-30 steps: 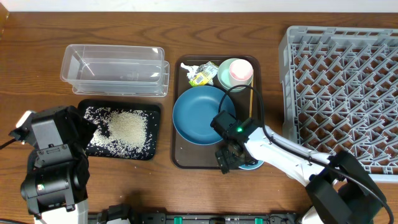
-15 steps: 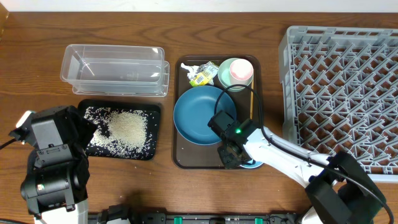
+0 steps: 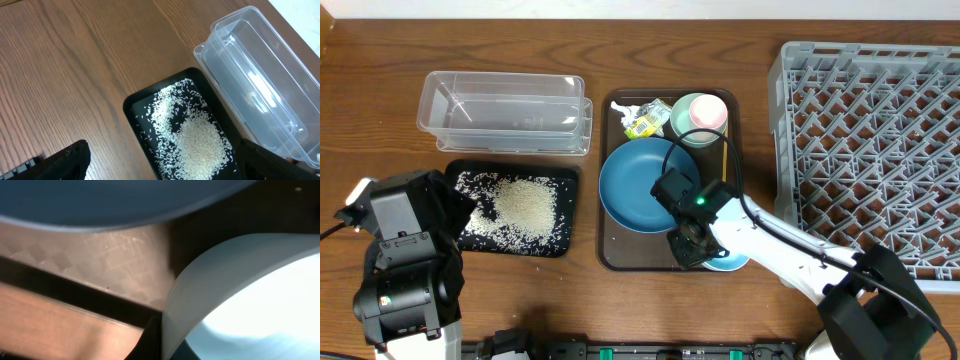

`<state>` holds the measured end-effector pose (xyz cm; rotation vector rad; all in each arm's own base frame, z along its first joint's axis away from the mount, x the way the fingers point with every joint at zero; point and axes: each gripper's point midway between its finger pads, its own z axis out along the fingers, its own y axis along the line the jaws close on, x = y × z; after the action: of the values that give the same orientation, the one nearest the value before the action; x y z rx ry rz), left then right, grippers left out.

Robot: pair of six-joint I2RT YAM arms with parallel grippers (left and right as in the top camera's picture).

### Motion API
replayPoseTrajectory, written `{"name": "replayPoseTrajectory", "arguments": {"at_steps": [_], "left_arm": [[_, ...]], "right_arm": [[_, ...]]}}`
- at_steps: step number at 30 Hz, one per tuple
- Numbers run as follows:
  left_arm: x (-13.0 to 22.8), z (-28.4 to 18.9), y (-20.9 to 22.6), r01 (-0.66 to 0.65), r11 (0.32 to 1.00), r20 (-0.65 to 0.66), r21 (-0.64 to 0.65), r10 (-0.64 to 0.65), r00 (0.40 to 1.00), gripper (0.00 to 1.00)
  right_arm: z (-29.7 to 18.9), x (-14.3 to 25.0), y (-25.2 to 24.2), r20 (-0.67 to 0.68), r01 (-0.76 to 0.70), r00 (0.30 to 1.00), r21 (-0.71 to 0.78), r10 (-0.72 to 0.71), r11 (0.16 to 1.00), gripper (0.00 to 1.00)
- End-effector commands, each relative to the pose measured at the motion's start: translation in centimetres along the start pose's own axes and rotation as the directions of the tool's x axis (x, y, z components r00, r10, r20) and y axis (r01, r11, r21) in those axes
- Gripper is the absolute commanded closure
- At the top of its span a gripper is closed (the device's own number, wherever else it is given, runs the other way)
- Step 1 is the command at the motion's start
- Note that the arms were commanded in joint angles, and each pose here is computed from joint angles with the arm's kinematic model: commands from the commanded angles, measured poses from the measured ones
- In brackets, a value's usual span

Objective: Sort waste into correct bins and load items into the dishwasher rack
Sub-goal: 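Lift the light-blue bowl and carry it to the dish rack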

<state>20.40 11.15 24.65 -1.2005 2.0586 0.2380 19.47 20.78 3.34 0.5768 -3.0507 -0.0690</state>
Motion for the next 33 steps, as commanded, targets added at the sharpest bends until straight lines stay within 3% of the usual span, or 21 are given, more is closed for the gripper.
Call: {"name": "replayPoseTrajectory", "arguments": {"at_steps": [1,7,11,14,20,25,30,33], "left_arm": [[-0.4,-0.3,0.1,0.008,1.000,0.013,-0.002,-0.008,1.000,0.06],[-0.4,-0.3,0.1,0.008,1.000,0.013,-0.002,-0.008,1.000,0.06],[-0.4,-0.3,0.1,0.008,1.000,0.013,-0.002,-0.008,1.000,0.06],[-0.4,-0.3,0.1,0.008,1.000,0.013,-0.002,-0.008,1.000,0.06],[-0.4,-0.3,0.1,0.008,1.000,0.013,-0.002,-0.008,1.000,0.06],[-0.4,-0.3,0.1,0.008,1.000,0.013,-0.002,-0.008,1.000,0.06],[-0.4,-0.3,0.1,0.008,1.000,0.013,-0.002,-0.008,1.000,0.06],[-0.4,-0.3,0.1,0.008,1.000,0.013,-0.002,-0.008,1.000,0.06]], "right_arm": [[-2.0,-1.3,0.9,0.030,0.008,1.000,-0.024,-0.007,1.000,0.99],[-7.3,-3.7,-1.9,0.092,-0.015,0.996,0.059,0.010,0.998,0.99],[-12.0,-6.9,-4.5,0.237,0.001,0.971,0.035,-0.010,0.999,0.99],[-14.9,-9.2,-8.0,0.362,-0.062,0.930,-0.002,0.059,0.998,0.99],[-19.2,-12.7,-16.7,0.542,-0.169,0.789,-0.260,0.288,0.951,0.99],[-22.2,-13.8,-22.6,0.649,-0.105,0.645,-0.448,0.404,0.888,0.99],[-23.6,-13.9,-27.8,0.756,-0.012,0.531,-0.445,0.383,0.895,0.97],[-24.6,-14.3,-28.0,0.794,0.157,0.479,-0.498,0.375,0.853,0.95]]}}
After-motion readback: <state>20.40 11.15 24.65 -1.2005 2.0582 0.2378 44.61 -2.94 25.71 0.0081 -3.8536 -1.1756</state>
